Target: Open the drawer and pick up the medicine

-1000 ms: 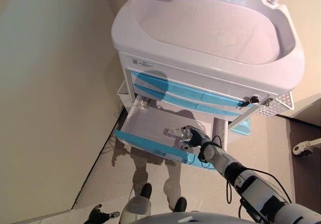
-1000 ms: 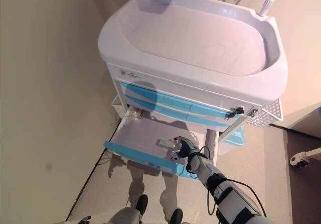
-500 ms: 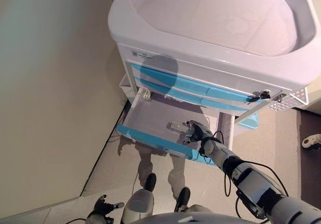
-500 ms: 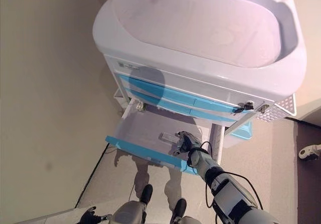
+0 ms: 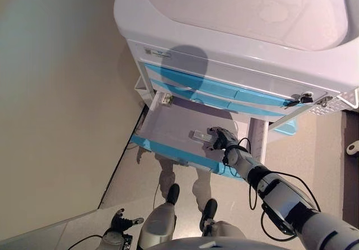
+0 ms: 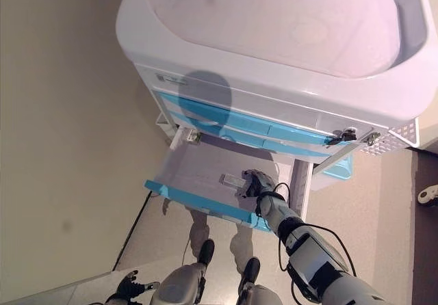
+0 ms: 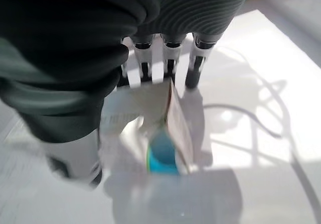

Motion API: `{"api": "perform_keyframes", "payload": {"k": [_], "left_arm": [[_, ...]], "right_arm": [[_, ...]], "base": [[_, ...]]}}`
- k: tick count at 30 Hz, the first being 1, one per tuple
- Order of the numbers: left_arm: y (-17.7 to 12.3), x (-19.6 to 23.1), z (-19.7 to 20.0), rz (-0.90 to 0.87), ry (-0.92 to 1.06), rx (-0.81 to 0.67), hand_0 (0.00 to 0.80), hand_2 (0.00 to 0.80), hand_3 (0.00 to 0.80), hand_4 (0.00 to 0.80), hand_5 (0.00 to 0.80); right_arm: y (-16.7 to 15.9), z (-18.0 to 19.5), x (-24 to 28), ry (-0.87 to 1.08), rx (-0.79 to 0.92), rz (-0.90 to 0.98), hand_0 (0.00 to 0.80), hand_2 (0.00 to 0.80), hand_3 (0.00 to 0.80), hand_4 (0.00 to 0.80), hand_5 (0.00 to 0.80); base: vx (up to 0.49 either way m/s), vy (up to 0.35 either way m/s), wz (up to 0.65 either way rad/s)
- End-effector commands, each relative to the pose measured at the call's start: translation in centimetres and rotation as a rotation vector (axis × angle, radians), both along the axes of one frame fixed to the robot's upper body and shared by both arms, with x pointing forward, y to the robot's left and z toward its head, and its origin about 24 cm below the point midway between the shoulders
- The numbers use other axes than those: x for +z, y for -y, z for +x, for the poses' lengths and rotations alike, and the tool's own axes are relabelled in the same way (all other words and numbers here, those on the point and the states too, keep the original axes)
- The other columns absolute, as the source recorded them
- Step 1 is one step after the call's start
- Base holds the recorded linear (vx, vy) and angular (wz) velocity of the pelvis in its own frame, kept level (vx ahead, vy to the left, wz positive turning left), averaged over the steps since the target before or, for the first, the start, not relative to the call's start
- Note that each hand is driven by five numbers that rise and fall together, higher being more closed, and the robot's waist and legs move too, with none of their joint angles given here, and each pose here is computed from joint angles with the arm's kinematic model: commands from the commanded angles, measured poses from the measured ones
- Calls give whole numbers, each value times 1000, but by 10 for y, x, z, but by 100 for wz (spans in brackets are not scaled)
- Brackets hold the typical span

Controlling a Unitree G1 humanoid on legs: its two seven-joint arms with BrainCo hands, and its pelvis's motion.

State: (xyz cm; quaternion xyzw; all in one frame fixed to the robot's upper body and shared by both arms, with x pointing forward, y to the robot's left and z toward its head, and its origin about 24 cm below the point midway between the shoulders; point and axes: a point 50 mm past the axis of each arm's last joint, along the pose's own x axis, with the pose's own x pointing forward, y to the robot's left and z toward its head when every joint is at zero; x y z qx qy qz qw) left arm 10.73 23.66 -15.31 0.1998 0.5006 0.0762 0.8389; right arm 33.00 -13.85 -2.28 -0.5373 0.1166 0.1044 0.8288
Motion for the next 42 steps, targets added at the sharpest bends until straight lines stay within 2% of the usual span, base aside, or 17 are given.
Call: {"api": "perform_keyframes", "payload": {"k": [1, 14, 20, 24, 29, 31, 33, 36, 39, 42], "left_arm": [[9, -1, 3, -7, 16, 8, 0, 0, 0, 0, 0], [9, 0, 7, -4, 33, 22, 0, 0, 0, 0, 0], [2, 0, 3, 4, 22, 44, 0, 0, 0, 0, 0], [-6, 0, -2, 15, 6, 76, 0, 0, 0, 0, 0], [-19, 0, -15, 17, -38, 134, 0, 0, 0, 0, 0], [-19, 0, -15, 16, -38, 132, 0, 0, 0, 0, 0], [-28, -1, -25, 20, -76, 131, 0, 0, 0, 0, 0], [-31, 0, -28, 14, -87, 131, 0, 0, 0, 0, 0], [-37, 0, -34, 5, -115, 119, 0, 0, 0, 0, 0], [-38, 0, -38, -13, -126, 112, 0, 0, 0, 0, 0]], "right_arm": [[-7, 6, 6, 30, 49, -80, 800, 800, 800, 800, 800], [-6, 7, 10, 74, 71, -98, 800, 800, 800, 800, 800], [-7, 16, 30, 160, 129, -108, 800, 800, 800, 800, 800], [-26, 24, 68, 289, 269, -50, 800, 800, 800, 800, 800], [-39, 11, 124, 422, 508, 41, 800, 800, 800, 800, 800], [-38, 11, 124, 420, 507, 40, 800, 800, 800, 800, 800], [-35, -5, 144, 395, 620, 137, 800, 800, 800, 800, 800], [-32, -12, 158, 384, 668, 180, 800, 800, 800, 800, 800], [-26, -28, 170, 277, 740, 370, 800, 800, 800, 800, 800], [-22, -39, 182, 206, 799, 464, 800, 800, 800, 800, 800]], "base": [[0, 0, 0], [0, 0, 0], [0, 0, 0], [-6, -13, -5], [6, -28, -33], [16, -9, -33], [47, -32, -26], [45, -27, -35], [52, -32, -23], [46, -26, -13]]}}
